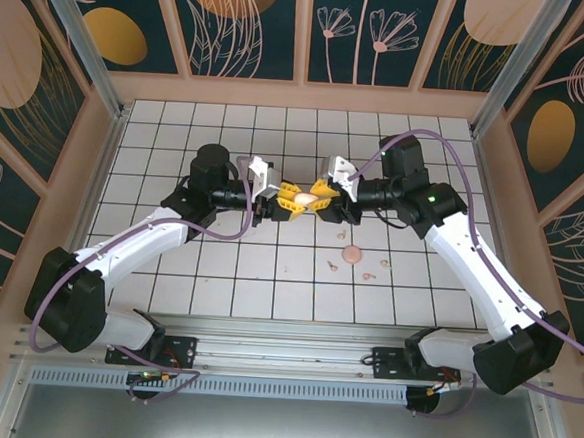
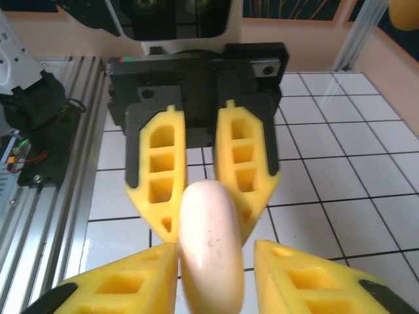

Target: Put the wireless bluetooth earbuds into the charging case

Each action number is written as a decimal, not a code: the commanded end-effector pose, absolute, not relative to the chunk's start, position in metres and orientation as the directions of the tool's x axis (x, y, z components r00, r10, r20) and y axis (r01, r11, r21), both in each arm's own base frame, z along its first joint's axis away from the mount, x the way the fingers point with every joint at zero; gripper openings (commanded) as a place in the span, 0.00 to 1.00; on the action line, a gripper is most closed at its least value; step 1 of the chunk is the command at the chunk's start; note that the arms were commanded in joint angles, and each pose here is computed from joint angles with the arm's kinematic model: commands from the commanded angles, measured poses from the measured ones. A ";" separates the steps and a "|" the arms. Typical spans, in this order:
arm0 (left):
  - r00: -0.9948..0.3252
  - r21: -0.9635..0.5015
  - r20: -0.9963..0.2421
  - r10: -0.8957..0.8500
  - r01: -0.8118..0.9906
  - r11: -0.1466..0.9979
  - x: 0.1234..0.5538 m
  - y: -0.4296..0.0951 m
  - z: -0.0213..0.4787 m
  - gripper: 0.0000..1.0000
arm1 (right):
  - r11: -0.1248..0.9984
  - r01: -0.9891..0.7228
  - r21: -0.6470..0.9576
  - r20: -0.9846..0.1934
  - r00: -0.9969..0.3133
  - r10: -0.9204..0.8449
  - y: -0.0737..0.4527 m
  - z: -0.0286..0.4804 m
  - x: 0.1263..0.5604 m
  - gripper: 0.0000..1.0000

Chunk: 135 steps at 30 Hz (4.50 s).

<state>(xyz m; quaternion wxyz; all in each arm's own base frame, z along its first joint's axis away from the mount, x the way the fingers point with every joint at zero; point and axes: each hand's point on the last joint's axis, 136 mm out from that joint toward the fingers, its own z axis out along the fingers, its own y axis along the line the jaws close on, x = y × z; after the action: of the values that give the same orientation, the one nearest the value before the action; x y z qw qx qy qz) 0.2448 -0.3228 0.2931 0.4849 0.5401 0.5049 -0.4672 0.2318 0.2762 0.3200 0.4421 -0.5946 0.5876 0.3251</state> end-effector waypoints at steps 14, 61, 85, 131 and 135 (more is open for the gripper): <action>0.113 0.112 -0.992 0.051 0.993 -0.031 0.239 -0.321 0.318 0.15 | 0.076 -0.988 -0.131 -0.922 0.094 -0.374 0.279 0.327 0.228 0.52; 0.091 0.091 -0.994 0.056 0.996 -0.007 0.243 -0.321 0.313 0.40 | 0.060 -0.985 -0.161 -0.929 0.130 -0.346 0.277 0.339 0.225 0.22; 0.103 0.102 -0.993 0.055 0.995 -0.022 0.239 -0.320 0.318 0.14 | 0.182 -0.964 -0.195 -0.933 0.125 -0.337 0.268 0.347 0.248 0.46; 0.018 0.027 -0.998 0.063 0.989 0.147 0.262 -0.315 0.274 0.13 | 0.579 -0.797 0.170 -0.947 -0.295 -0.128 0.222 0.350 0.276 0.54; -0.014 0.000 -0.997 0.077 0.984 0.180 0.262 -0.311 0.255 0.12 | 0.756 -0.569 0.325 -0.816 -0.572 -0.080 0.196 0.288 0.290 0.54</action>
<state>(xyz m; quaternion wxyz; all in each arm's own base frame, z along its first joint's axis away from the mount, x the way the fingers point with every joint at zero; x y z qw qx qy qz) 0.2581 -0.3125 0.2574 0.5060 0.4828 0.5622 -0.4413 0.2741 0.2239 0.3398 0.4900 -0.3279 0.7389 0.3263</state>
